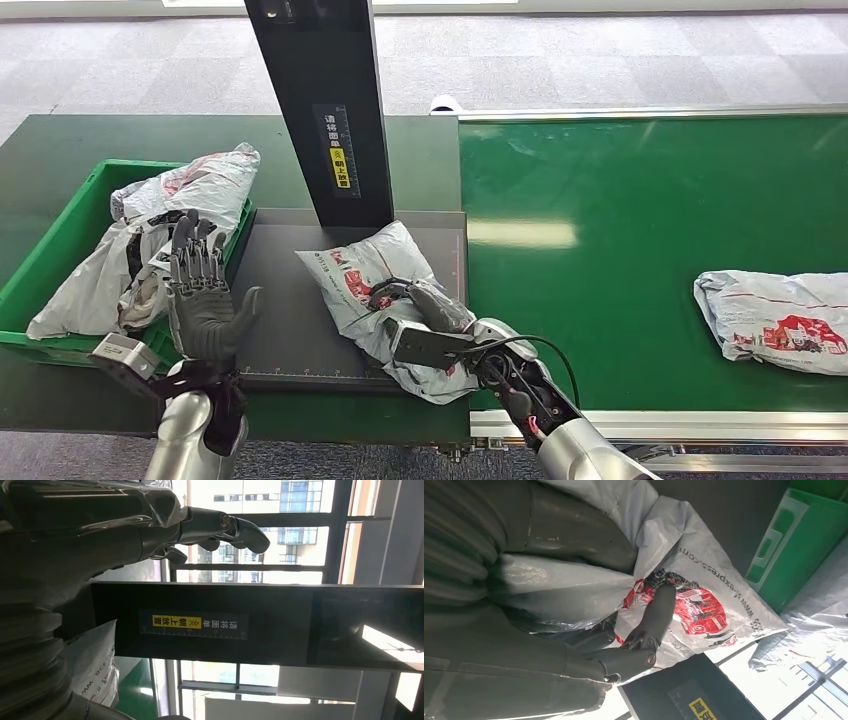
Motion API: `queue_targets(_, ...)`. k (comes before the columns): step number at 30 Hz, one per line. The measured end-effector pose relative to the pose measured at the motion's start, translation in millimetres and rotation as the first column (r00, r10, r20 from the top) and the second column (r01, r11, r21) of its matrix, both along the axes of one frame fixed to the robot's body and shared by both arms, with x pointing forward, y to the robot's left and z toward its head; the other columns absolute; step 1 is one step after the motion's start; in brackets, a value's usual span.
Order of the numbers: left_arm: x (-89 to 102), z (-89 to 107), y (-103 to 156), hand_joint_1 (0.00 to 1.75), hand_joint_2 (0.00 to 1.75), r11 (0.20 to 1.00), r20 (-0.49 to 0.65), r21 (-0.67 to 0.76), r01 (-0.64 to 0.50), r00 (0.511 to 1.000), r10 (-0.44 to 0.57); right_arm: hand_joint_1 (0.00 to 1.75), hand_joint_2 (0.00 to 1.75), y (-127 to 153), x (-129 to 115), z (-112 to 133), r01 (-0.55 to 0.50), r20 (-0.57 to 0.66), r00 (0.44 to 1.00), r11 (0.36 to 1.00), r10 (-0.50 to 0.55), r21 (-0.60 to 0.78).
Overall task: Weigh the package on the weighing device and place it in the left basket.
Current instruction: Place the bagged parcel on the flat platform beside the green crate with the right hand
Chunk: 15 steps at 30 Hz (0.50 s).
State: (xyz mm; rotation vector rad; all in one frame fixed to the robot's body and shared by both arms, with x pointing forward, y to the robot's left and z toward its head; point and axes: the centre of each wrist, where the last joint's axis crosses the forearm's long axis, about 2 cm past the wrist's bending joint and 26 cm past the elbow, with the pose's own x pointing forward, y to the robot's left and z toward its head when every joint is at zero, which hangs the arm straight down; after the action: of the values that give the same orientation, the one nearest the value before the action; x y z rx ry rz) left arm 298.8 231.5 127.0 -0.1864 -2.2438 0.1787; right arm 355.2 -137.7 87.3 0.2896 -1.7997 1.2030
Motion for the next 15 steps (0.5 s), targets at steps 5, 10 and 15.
queue_targets(5,-0.5,-3.9,-1.4,0.00,1.75,1.000,-0.014,0.005,0.015,1.000,-0.015,0.00,1.75,-2.9,-5.1,-4.3,0.014,-0.125,0.992,0.989,0.004,0.144)
queue_targets(10,-1.3,-7.6,-1.1,0.00,1.75,1.000,-0.026,0.012,0.024,0.999,-0.024,0.00,1.75,-9.9,-16.5,-7.3,0.022,-0.351,0.919,0.869,0.177,0.494)
queue_targets(15,-2.9,-11.2,0.4,0.00,1.75,1.000,-0.039,0.015,0.022,0.999,-0.022,0.00,1.75,-23.3,-19.5,-4.0,0.064,-0.378,0.887,0.739,0.267,0.671)
